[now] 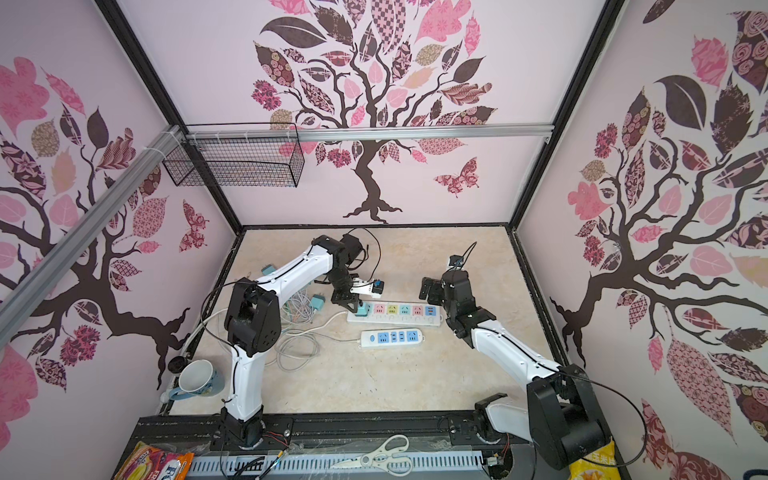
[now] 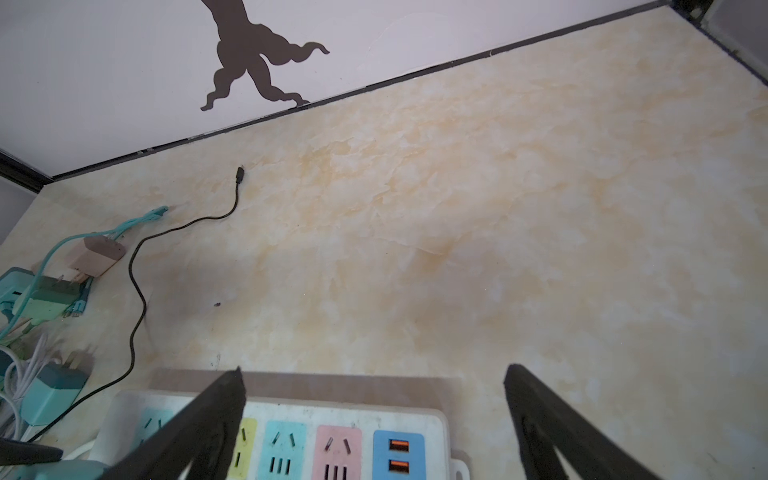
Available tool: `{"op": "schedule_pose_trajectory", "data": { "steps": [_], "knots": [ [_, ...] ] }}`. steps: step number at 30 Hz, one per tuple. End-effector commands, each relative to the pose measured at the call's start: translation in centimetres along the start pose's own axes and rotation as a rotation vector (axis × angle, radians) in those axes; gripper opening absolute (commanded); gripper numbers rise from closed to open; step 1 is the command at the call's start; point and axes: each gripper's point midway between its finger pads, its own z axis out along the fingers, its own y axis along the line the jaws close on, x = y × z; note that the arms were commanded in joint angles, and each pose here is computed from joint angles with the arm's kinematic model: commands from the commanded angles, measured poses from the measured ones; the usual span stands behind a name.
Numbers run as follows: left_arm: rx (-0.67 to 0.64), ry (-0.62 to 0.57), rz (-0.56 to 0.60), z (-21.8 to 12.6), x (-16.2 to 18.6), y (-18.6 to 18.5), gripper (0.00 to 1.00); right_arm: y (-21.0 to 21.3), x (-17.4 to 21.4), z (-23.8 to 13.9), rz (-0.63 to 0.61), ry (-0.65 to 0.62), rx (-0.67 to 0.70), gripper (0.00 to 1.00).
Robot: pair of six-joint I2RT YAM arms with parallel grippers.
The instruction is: Insert the plug
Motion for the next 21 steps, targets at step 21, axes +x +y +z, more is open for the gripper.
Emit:
{"op": "schedule_pose_trajectory", "data": {
  "steps": [21],
  "knots": [
    [-0.087, 0.013, 0.037, -0.4, -1.6, 2.0, 0.00, -0.3, -1.1, -0.8, 0.024, -0.020, 0.035, 1.00]
  ]
}}
